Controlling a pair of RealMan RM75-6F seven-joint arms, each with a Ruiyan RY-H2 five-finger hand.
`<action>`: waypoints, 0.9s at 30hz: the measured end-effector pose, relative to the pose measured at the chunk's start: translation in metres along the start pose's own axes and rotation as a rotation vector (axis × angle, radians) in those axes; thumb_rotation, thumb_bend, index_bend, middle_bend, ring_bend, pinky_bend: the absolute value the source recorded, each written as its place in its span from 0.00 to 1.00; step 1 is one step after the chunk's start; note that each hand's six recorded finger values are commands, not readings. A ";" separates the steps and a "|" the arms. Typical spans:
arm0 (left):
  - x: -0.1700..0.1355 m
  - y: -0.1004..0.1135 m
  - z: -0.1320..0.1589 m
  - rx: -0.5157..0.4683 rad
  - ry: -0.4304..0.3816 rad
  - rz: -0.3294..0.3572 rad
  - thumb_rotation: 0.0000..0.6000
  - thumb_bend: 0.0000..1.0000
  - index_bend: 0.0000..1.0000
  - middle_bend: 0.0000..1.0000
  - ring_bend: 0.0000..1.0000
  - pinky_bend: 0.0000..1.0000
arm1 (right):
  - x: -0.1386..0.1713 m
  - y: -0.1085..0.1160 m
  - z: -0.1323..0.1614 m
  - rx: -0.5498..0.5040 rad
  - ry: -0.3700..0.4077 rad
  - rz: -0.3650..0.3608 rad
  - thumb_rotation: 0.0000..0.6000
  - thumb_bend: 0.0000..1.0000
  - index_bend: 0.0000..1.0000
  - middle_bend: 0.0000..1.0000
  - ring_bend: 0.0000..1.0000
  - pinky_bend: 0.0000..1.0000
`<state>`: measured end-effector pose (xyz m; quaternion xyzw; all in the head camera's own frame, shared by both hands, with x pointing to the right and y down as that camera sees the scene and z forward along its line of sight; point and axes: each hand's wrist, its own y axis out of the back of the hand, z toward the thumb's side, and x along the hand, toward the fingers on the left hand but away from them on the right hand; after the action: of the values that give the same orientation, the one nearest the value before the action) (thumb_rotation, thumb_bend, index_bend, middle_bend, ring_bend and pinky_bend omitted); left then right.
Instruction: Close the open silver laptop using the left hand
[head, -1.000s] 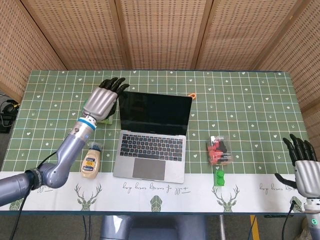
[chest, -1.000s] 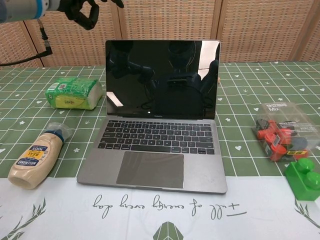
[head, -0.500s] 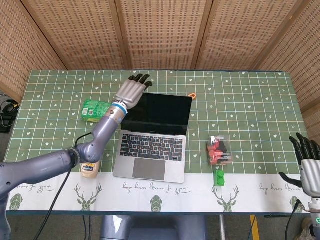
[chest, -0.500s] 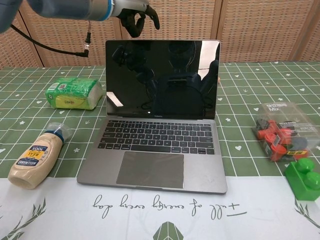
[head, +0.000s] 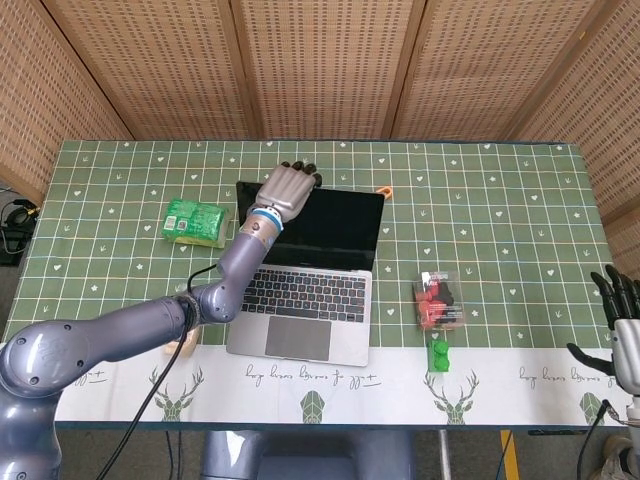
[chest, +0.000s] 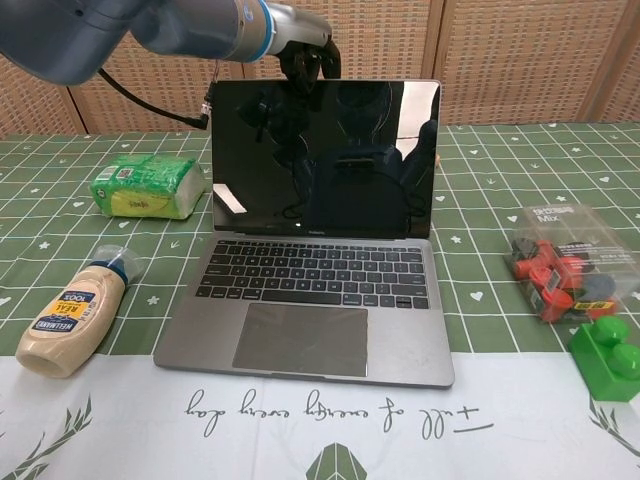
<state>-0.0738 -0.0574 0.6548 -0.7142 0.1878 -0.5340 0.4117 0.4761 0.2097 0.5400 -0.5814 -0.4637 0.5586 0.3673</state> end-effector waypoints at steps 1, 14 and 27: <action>0.000 0.000 0.001 0.003 0.001 0.002 1.00 1.00 0.34 0.23 0.21 0.28 | 0.000 0.000 0.000 -0.001 0.000 -0.001 1.00 0.06 0.00 0.00 0.00 0.00; -0.010 0.014 0.018 -0.003 -0.052 0.044 1.00 1.00 0.50 0.41 0.36 0.37 | 0.002 0.002 0.001 -0.003 0.006 -0.006 1.00 0.06 0.00 0.00 0.00 0.00; -0.041 0.021 0.033 -0.005 -0.141 0.032 1.00 1.00 0.53 0.44 0.38 0.39 | 0.004 0.001 0.005 -0.003 0.024 0.001 1.00 0.06 0.00 0.00 0.00 0.00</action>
<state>-0.0550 -0.0278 0.6105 -0.7479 0.1711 -0.4753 0.4305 0.4706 0.2133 0.5372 -0.5889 -0.4596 0.5512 0.3717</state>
